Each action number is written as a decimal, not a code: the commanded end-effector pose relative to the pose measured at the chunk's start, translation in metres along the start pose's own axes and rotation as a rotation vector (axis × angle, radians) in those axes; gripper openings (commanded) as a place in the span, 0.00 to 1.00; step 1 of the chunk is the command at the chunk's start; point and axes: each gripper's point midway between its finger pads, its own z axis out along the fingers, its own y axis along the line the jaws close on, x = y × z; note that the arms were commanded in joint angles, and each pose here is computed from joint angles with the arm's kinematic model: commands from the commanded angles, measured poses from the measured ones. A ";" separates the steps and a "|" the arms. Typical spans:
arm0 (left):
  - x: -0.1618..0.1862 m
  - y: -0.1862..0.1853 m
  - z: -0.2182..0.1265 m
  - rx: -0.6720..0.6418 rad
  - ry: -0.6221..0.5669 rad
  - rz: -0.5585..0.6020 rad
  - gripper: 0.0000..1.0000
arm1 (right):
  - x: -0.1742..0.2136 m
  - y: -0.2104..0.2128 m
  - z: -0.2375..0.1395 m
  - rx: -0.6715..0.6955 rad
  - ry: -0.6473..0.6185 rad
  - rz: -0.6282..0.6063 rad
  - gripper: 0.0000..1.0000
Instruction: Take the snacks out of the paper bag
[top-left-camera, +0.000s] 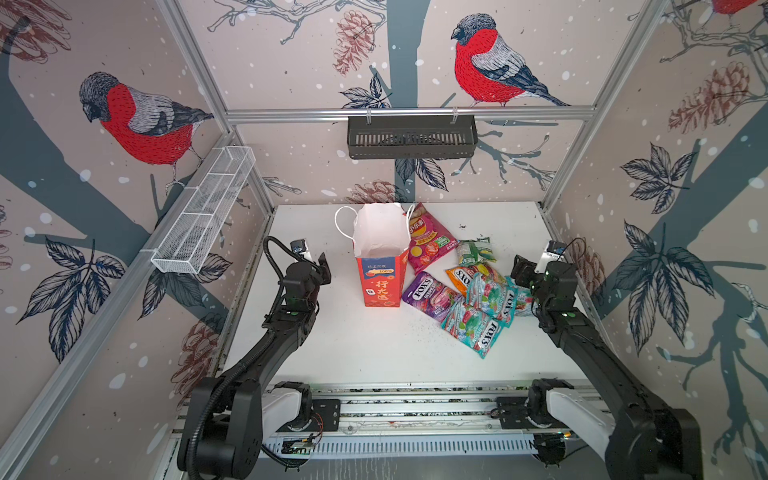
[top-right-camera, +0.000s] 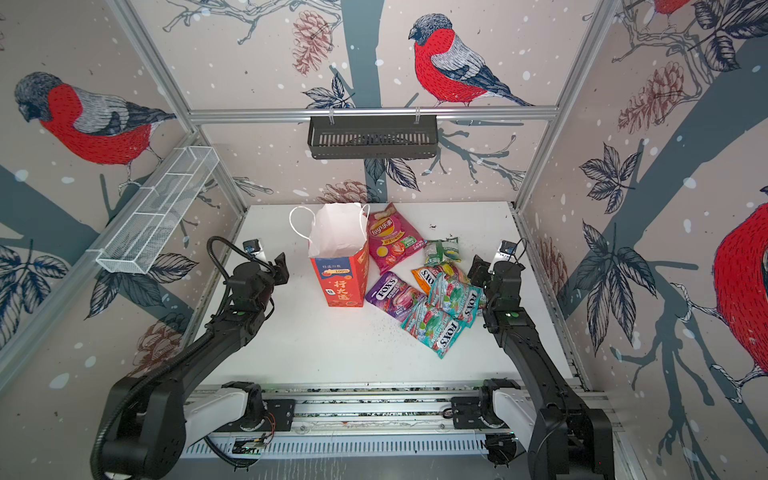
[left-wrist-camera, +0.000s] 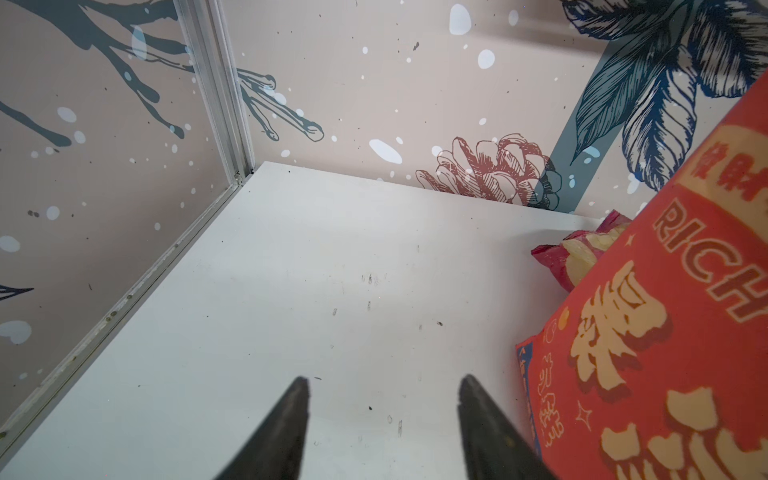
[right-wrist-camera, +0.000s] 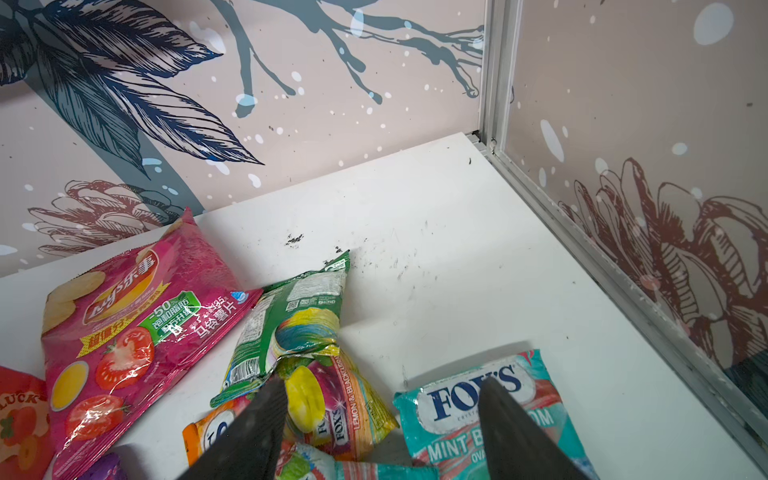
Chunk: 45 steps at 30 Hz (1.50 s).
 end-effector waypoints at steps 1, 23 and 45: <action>-0.010 0.008 0.004 -0.045 -0.085 0.011 0.93 | -0.017 -0.005 0.000 0.022 -0.088 0.039 0.77; 0.041 0.024 -0.004 -0.082 -0.256 0.188 0.96 | -0.009 -0.068 -0.027 0.312 -0.274 0.054 0.83; 0.041 0.023 -0.007 -0.070 -0.262 0.193 0.97 | 0.031 -0.042 0.010 0.135 -0.344 -0.111 0.95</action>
